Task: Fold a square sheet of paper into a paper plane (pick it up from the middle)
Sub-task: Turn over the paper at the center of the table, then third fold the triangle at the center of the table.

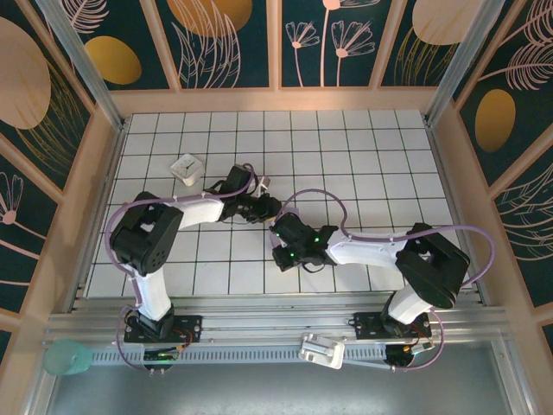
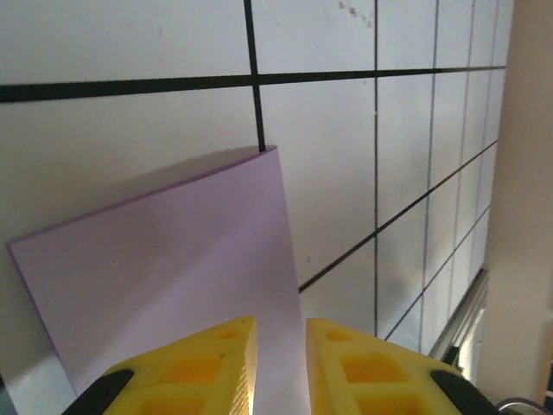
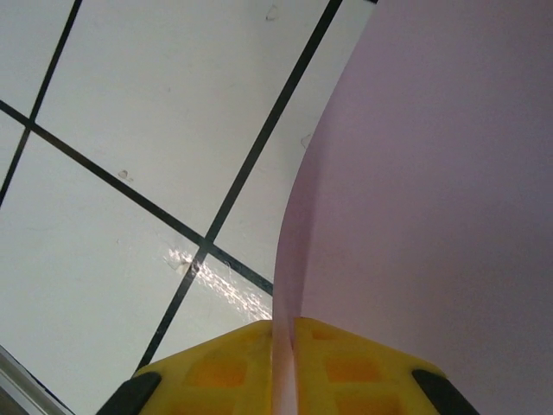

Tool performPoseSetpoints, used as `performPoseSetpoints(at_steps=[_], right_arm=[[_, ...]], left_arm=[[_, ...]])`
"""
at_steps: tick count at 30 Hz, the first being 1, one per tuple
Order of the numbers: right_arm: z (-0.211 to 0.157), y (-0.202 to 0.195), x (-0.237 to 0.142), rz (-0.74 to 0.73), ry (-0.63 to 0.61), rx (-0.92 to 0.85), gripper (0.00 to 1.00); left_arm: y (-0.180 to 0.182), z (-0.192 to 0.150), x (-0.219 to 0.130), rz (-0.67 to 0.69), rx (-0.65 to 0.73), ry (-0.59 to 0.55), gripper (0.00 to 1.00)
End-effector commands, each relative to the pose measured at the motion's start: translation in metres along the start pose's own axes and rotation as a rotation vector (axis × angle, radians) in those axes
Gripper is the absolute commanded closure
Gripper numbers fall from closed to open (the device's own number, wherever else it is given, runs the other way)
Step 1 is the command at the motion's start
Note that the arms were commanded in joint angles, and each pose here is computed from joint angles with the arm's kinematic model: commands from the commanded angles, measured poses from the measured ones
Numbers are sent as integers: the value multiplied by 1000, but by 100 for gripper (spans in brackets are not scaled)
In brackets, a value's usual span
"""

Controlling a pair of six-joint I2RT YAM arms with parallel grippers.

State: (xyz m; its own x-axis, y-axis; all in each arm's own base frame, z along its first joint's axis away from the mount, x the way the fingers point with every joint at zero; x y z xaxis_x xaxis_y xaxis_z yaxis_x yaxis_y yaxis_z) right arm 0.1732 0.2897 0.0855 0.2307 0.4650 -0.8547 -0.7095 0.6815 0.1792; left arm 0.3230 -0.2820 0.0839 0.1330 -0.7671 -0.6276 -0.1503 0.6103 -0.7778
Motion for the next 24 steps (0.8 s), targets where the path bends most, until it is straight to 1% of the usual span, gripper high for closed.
performPoseSetpoints(at_steps=[1,4,11,24], right_arm=[[5,-3,3,15,-31,19,84],[7,-4,2,35,-43,24,82],[7,-7,1,57,-48,23,80],[4,-14,-7,98,-73,49,75]], left_arm=[[12,0,9,54,29,45,78],[18,2,14,92,50,58,78],[32,0,20,132,54,78,79],[40,0,25,164,59,91,80]])
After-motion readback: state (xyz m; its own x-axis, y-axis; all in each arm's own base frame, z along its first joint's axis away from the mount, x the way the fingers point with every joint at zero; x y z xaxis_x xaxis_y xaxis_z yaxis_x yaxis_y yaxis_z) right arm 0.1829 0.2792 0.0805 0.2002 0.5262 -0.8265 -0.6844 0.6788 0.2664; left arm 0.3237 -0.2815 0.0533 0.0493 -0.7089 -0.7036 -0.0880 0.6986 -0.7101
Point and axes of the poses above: each hand's point on the last joint's axis, 136 mm out from that joint toward the fingers, its own x axis out along the fingers, its own y axis along the line the jaws close on, z = x × y, the point moved 5 cm from there along -x, back along the fingers, and after that the axes turned 13 degrees about -x, right-handed, at the moved point
